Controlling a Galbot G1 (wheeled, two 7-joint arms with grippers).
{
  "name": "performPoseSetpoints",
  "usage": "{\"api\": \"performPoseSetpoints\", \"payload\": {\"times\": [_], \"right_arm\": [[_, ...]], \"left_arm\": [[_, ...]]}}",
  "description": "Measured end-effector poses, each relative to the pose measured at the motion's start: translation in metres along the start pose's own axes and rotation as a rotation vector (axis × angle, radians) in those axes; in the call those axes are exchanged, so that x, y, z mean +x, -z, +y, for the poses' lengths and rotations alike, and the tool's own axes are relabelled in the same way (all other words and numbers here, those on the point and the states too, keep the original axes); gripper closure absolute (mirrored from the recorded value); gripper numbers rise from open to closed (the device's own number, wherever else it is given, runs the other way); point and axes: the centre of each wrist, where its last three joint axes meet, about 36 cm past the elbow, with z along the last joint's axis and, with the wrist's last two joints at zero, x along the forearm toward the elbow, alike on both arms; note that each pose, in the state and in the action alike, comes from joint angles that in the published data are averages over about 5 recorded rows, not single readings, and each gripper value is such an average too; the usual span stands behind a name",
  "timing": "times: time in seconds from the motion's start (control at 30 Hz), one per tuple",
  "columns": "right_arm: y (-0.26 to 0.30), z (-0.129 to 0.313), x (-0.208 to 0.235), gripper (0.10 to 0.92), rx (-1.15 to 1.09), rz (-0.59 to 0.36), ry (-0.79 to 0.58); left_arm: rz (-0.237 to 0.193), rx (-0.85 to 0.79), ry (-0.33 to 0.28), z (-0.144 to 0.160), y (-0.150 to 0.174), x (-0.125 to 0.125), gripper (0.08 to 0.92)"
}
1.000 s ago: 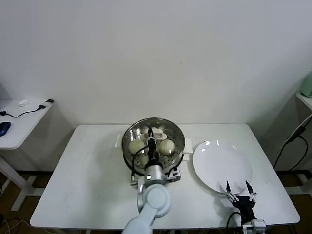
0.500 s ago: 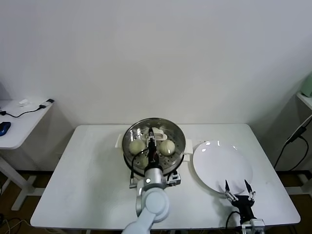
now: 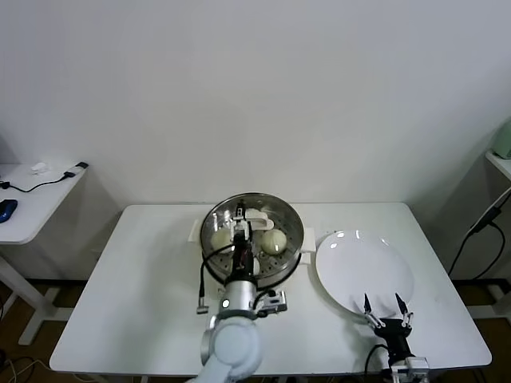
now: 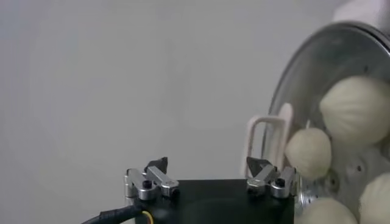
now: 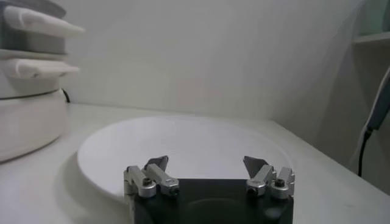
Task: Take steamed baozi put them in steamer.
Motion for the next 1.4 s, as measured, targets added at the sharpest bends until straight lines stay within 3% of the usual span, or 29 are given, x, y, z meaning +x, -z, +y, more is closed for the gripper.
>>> {"api": "performPoseSetpoints", "payload": {"times": [0.23,0.37,0.67,0.87,1.1,1.4], "right_arm": [[0.006,0.001,-0.003,0.200,-0.017,-0.060,0.018],[0.008,0.004,-0.005,0.200,-0.021,-0.090,0.034],[0.006,0.006,-0.007,0.200,-0.029,-0.135,0.051],[0.003,0.006,-0.009,0.200,-0.043,-0.138,0.051],[0.003,0.006,-0.009,0.200,-0.056,-0.139,0.054],[0.004,0.007,-0.010,0.200,-0.059,-0.145,0.060]], "left_arm": [[-0.125,0.286,0.025,0.013,-0.043,0.011,0.177],[-0.146,0.500,0.026,0.013,-0.086,0.016,0.177],[-0.076,0.892,-0.022,-0.010,-0.209,0.031,0.177],[-0.009,1.108,-0.050,-0.040,-0.267,0.041,0.177],[0.045,1.234,-0.075,-0.073,-0.307,0.065,0.177],[0.071,1.295,-0.082,-0.095,-0.324,0.086,0.177]]}}
